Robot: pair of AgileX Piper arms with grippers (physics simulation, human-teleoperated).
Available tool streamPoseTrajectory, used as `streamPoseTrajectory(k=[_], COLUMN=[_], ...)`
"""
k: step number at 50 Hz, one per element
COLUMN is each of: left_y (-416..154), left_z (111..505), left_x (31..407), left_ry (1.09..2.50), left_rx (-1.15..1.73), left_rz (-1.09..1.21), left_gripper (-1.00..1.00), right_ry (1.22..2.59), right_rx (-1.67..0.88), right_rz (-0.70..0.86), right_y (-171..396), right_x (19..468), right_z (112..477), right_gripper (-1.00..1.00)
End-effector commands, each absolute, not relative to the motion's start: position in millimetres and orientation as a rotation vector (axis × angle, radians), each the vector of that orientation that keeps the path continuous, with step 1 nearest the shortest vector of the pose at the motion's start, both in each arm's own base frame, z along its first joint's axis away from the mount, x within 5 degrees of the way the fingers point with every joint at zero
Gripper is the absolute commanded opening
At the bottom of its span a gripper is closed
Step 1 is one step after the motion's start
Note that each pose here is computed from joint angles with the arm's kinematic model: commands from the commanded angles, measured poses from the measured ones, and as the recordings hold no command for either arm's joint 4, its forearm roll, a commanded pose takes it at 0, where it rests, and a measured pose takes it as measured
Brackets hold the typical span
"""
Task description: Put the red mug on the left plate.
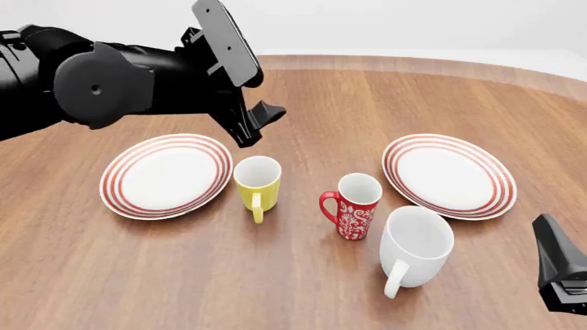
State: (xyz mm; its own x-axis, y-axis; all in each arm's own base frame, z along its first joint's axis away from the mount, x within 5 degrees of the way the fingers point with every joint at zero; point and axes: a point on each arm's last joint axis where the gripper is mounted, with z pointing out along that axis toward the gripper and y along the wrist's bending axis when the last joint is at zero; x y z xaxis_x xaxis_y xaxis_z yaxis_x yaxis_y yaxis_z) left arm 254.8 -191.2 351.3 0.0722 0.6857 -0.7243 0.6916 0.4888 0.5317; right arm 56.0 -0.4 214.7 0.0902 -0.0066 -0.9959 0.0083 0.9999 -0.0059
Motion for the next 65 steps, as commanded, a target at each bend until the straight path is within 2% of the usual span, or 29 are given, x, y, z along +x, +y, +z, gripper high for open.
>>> streamPoseTrajectory(k=[1, 65], left_y=[-207.4, -244.5], left_z=[326.8, 260.3], left_x=[249.2, 255.1], left_ry=[1.623, 1.690], left_rx=[1.268, 1.264], left_rz=[-0.038, -0.146], left_gripper=[1.00, 1.00], right_ry=[1.481, 1.481], right_rx=[0.001, 0.002], right_rz=[-0.009, -0.012], right_y=[-0.4, -0.5], right_x=[56.1, 56.2], right_z=[214.4, 214.2], right_gripper=[1.00, 1.00])
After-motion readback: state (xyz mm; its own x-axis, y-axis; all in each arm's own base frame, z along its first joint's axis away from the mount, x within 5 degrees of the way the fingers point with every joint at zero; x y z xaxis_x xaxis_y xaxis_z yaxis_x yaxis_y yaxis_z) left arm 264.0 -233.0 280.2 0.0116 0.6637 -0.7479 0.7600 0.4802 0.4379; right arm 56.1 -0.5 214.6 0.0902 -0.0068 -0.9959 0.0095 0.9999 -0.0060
